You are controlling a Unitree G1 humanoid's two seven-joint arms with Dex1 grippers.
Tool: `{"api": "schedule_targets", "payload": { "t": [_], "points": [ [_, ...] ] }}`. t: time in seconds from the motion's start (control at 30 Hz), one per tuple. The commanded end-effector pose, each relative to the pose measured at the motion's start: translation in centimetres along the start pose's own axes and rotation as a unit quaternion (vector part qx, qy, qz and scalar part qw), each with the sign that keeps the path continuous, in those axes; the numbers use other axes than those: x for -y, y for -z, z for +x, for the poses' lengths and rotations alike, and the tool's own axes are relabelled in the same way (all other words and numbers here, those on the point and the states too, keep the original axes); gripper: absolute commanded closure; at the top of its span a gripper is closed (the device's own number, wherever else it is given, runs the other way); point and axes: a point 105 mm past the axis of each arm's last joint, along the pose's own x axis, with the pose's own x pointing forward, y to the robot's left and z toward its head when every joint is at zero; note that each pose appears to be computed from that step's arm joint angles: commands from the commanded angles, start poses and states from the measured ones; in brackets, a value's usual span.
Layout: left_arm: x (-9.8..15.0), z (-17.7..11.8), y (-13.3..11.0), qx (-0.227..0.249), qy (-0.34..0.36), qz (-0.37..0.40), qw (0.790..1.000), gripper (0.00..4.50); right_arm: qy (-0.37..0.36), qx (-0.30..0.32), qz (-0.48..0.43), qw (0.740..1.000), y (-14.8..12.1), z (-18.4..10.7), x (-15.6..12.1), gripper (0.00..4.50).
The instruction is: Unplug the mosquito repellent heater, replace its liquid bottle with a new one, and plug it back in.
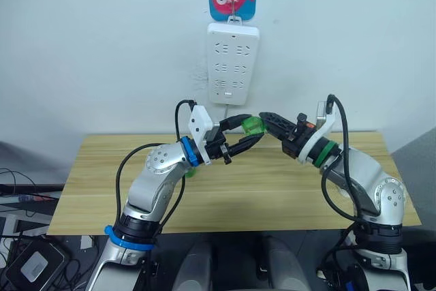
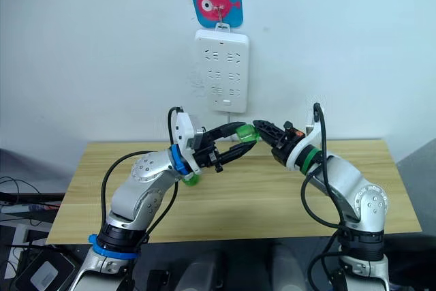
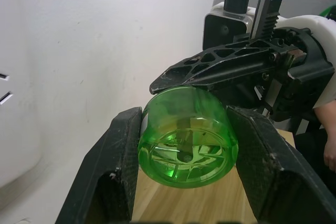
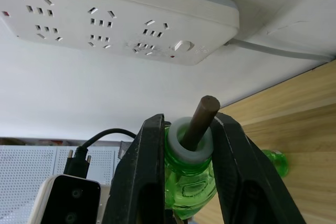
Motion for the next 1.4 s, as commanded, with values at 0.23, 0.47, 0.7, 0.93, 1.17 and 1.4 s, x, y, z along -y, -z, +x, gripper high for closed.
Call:
{"api": "schedule_targets", "payload": {
  "t": [0.23, 0.47, 0.7, 0.93, 1.17, 1.4],
  "points": [
    [0.7, -0.2, -0.5, -0.028, 0.049, 0.020, 0.998, 0.00, 0.040, 0.001, -0.120, 0.992, -1.1, -1.9, 1.3, 3.68],
    [1.5, -0.5, 0.2, -0.079, 0.111, 0.025, 0.990, 0.00, 0.202, -0.010, -0.491, 0.847, -2.8, -4.7, 9.7, 3.68],
    [1.9, 0.3, 1.3, -0.112, 0.148, 0.032, 0.982, 0.00, 0.266, 0.067, -0.672, 0.688, -5.2, -3.9, 14.9, 3.68],
    [1.8, 0.4, 1.5, -0.117, 0.150, 0.038, 0.981, 0.00, 0.309, 0.065, -0.672, 0.669, -6.1, -3.3, 18.9, 3.68],
    [1.5, 0.1, 1.8, -0.119, 0.136, 0.036, 0.983, 0.00, 0.309, 0.063, -0.655, 0.687, -5.6, -3.3, 20.3, 3.68],
    [1.0, -0.5, 2.4, -0.122, 0.109, 0.029, 0.986, 0.00, 0.284, 0.084, -0.667, 0.683, -6.1, -3.5, 18.6, 1.55]
  ]
}}
